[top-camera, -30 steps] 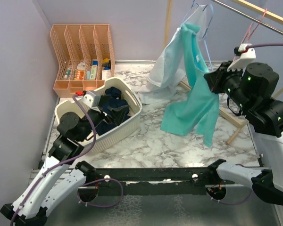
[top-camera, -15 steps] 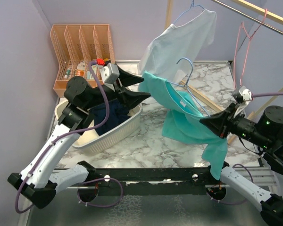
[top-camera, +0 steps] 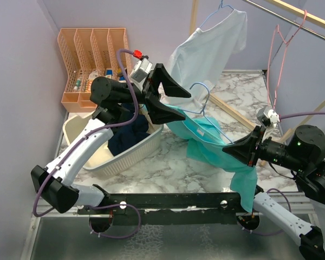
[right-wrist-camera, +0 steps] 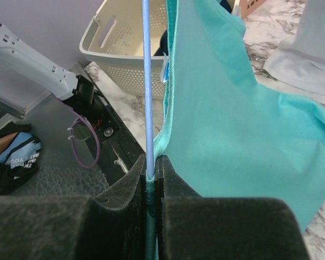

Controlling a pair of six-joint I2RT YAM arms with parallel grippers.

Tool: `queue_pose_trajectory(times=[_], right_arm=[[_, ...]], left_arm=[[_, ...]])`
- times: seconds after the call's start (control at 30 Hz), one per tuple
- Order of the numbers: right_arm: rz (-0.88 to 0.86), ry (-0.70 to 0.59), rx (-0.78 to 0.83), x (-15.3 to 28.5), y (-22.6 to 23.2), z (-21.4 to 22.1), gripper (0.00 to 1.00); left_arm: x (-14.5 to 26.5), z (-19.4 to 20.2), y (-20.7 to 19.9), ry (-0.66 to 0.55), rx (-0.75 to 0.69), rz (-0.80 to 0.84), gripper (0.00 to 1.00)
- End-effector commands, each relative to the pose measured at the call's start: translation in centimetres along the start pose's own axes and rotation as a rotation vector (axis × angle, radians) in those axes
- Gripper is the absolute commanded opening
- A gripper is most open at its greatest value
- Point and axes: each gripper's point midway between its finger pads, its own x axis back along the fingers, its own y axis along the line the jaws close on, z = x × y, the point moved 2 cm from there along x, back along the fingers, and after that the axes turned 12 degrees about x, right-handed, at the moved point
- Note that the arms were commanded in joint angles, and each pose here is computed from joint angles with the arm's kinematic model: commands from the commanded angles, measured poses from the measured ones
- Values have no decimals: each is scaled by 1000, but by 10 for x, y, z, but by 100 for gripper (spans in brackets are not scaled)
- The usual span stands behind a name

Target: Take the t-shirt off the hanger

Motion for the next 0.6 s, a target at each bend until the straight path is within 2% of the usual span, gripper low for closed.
queue_pose_trajectory(times=[0.0, 0.3, 0.4, 0.47, 0.57], right_arm=[[-117, -90, 55, -7, 13, -20, 1], [-104, -121, 82, -15, 7, -32, 1], [-108, -112, 74, -17, 6, -27, 1], [-113, -99, 64, -20, 6, -21, 1], [-110, -84, 48, -23, 4, -12, 1]], left_arm=[[-13, -4, -25, 47, -28, 141, 80], [-26, 21, -9, 101, 77, 166, 77], [-31, 23, -7, 101, 84, 174, 73], [-36, 23, -6, 97, 86, 179, 66], [-43, 26, -3, 101, 101, 192, 41]])
